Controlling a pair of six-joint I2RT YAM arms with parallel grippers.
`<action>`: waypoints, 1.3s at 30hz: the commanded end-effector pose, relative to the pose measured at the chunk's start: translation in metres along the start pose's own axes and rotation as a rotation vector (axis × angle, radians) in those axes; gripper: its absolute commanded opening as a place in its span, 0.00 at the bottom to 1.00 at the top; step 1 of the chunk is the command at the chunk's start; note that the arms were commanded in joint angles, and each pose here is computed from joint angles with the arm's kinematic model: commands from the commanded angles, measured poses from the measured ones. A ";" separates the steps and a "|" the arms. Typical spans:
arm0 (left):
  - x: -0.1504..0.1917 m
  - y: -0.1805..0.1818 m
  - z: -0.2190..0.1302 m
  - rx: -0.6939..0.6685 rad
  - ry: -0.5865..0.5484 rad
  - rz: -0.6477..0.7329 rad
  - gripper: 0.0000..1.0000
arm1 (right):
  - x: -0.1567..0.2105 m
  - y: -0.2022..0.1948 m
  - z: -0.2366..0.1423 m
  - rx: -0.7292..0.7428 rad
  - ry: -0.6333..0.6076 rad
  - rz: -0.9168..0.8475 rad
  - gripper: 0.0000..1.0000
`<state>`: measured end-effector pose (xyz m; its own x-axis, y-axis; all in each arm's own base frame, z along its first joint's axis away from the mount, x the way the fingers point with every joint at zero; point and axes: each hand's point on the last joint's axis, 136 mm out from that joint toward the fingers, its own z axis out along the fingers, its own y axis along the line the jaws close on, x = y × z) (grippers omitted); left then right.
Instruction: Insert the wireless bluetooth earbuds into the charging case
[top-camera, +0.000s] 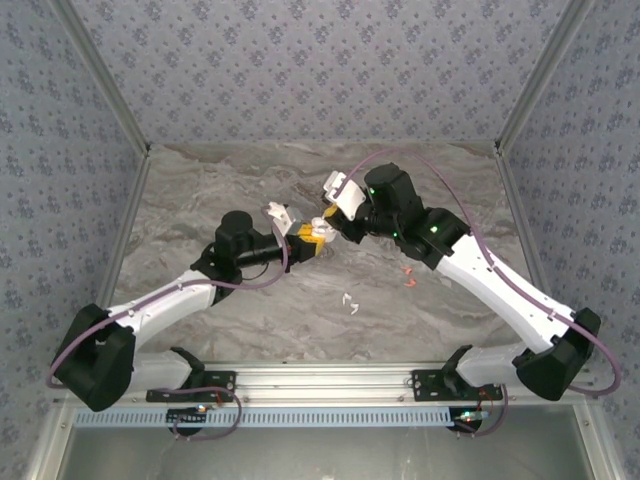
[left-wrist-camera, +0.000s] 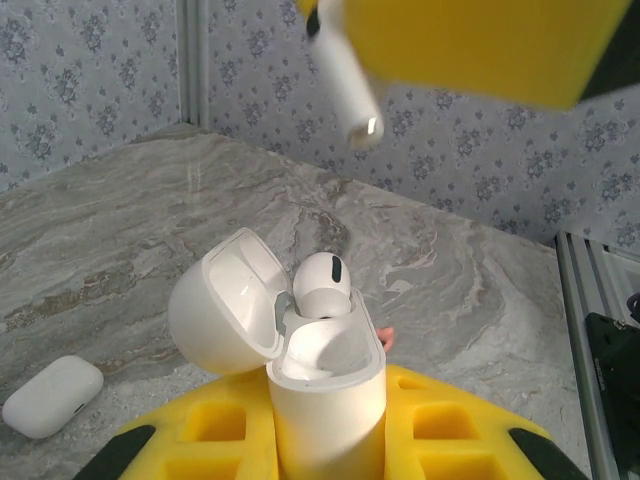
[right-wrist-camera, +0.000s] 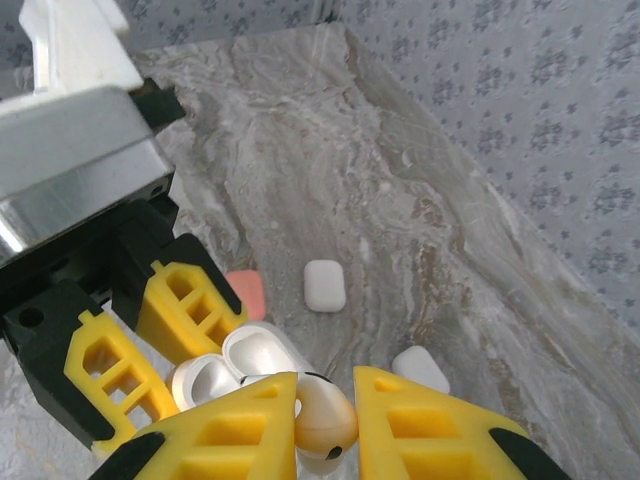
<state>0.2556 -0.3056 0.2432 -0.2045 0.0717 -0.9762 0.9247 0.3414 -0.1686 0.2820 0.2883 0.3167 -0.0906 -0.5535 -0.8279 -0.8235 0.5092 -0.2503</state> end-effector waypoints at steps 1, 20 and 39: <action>-0.022 -0.008 0.002 0.036 -0.048 0.058 0.00 | -0.009 0.010 -0.001 -0.049 -0.014 -0.034 0.21; -0.024 -0.007 0.002 0.031 -0.052 0.070 0.00 | 0.017 0.023 0.021 -0.091 0.075 -0.026 0.21; -0.024 -0.006 0.002 0.024 -0.052 0.069 0.00 | 0.020 0.038 0.026 -0.167 0.087 -0.017 0.22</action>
<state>0.2559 -0.3061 0.2454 -0.1896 0.0757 -0.9789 0.9283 0.3387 -0.1536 0.2731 0.3071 0.2781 -0.1242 -0.6198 -0.7749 -0.8820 0.4267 -0.1999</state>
